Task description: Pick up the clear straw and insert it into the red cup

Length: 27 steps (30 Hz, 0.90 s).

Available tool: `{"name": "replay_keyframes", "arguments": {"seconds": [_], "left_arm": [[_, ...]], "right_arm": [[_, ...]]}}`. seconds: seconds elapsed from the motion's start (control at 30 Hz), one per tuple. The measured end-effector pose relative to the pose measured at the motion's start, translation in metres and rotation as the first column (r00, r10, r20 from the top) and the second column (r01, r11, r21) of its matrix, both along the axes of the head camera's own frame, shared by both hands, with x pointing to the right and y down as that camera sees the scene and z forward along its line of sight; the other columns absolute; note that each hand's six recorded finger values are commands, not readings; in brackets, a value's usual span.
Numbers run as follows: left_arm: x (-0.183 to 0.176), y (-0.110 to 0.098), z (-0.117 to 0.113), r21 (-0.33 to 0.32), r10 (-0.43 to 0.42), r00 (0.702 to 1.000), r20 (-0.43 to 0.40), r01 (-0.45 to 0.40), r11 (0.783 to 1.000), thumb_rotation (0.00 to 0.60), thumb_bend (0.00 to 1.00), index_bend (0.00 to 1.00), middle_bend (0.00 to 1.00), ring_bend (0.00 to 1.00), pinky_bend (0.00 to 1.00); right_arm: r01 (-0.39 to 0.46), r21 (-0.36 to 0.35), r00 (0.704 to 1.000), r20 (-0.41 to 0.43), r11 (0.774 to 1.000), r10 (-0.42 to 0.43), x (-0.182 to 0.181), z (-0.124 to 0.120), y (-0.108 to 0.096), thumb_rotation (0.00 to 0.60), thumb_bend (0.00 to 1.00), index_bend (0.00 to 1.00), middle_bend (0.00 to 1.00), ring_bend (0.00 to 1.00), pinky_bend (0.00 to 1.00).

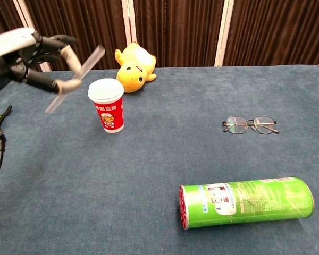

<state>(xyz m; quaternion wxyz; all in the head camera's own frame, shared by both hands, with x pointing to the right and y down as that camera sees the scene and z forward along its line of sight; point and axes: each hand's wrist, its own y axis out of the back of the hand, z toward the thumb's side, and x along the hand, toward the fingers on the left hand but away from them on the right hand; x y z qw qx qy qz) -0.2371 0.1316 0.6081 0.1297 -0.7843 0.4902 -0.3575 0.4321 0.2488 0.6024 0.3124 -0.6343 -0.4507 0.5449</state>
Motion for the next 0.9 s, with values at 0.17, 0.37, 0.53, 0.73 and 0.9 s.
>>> {"name": "replay_keyframes", "arguments": {"seconds": [0.17, 0.37, 0.53, 0.73, 0.9], "left_arm": [[0.014, -0.017, -0.009, -0.066, -0.077, 0.977, -0.197, 0.065, 0.996, 0.600, 0.37, 0.56, 0.00, 0.00, 0.00], [0.021, -0.037, -0.008, -0.068, -0.119, 0.957, -0.264, 0.105, 0.992, 0.600, 0.37, 0.56, 0.00, 0.00, 0.00], [0.021, -0.055, -0.004, -0.052, -0.154, 0.946, -0.285, 0.145, 0.988, 0.600, 0.37, 0.56, 0.01, 0.00, 0.00], [0.019, -0.070, 0.004, -0.056, -0.192, 0.931, -0.309, 0.184, 0.981, 0.600, 0.37, 0.56, 0.02, 0.00, 0.00], [0.015, -0.079, 0.017, -0.063, -0.213, 0.923, -0.320, 0.203, 0.977, 0.600, 0.37, 0.56, 0.02, 0.00, 0.00]], "right_arm": [[-0.010, -0.008, 1.000, 0.007, 1.000, 0.010, 0.001, 0.002, 0.000, 0.600, 0.03, 0.00, 0.00, 0.00, 0.00], [-0.026, -0.014, 1.000, 0.017, 1.000, 0.026, 0.004, 0.002, 0.000, 0.600, 0.04, 0.00, 0.00, 0.00, 0.00], [-0.042, -0.021, 0.999, 0.026, 0.999, 0.043, 0.007, 0.003, 0.000, 0.600, 0.03, 0.00, 0.00, 0.00, 0.00], [-0.062, -0.031, 0.997, 0.035, 0.998, 0.063, 0.011, 0.004, 0.000, 0.600, 0.03, 0.00, 0.00, 0.00, 0.00], [-0.072, -0.038, 0.997, 0.039, 0.997, 0.073, 0.013, 0.005, -0.001, 0.600, 0.03, 0.00, 0.00, 0.00, 0.00]]}}
